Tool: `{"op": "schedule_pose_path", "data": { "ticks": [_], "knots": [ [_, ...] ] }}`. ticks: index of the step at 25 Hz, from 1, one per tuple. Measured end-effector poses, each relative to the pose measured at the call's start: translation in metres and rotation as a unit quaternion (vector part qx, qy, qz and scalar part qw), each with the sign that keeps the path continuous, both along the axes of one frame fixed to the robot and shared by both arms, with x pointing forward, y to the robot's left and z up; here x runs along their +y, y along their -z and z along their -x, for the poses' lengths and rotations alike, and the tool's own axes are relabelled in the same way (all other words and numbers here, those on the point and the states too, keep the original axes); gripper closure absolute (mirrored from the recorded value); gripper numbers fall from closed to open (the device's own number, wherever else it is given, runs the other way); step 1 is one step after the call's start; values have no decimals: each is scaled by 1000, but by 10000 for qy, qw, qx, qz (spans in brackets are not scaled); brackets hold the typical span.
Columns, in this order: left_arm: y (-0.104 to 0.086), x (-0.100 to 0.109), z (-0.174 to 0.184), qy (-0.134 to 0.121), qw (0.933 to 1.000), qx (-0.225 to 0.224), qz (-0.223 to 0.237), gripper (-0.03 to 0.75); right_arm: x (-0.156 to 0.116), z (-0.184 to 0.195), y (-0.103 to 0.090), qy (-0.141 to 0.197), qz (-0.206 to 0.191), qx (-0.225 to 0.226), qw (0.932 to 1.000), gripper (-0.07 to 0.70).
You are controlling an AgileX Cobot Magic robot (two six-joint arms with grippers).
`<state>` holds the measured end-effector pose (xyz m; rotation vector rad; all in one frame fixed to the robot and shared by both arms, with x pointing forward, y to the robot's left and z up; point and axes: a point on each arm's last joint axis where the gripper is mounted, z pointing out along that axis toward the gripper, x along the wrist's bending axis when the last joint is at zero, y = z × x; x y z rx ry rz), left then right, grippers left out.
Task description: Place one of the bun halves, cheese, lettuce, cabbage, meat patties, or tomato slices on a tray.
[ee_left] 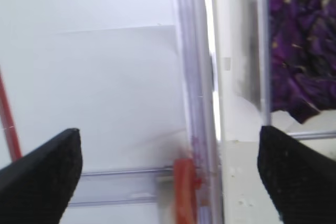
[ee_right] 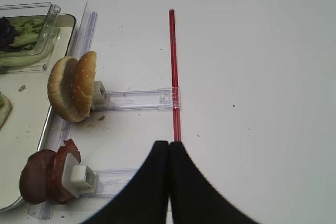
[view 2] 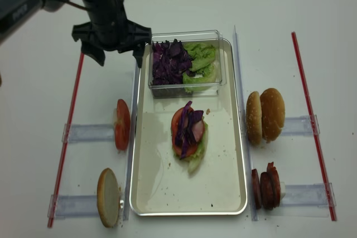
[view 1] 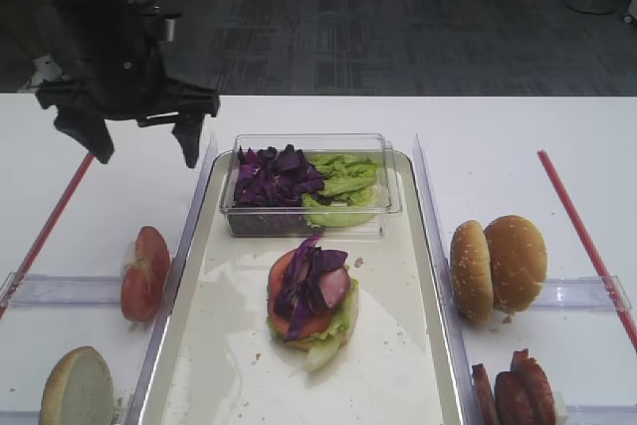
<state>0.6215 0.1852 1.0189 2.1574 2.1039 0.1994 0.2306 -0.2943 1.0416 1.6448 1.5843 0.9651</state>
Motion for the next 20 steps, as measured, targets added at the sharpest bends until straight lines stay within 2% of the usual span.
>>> {"op": "schedule_pose_path", "data": {
  "ticks": [7,10,14,20],
  "knots": [
    [0,73,-14,-432,9990,28,-104,95,0,0,0,0,0,0,10000,595],
    [0,96,-16,-580,9982,46,-131,95,0,0,0,0,0,0,10000,595],
    [0,113,-16,-592,9981,54,-173,95,0,0,0,0,0,0,10000,595],
    [0,124,-15,-615,9979,99,-196,95,0,0,0,0,0,0,10000,595]
  ]
}}
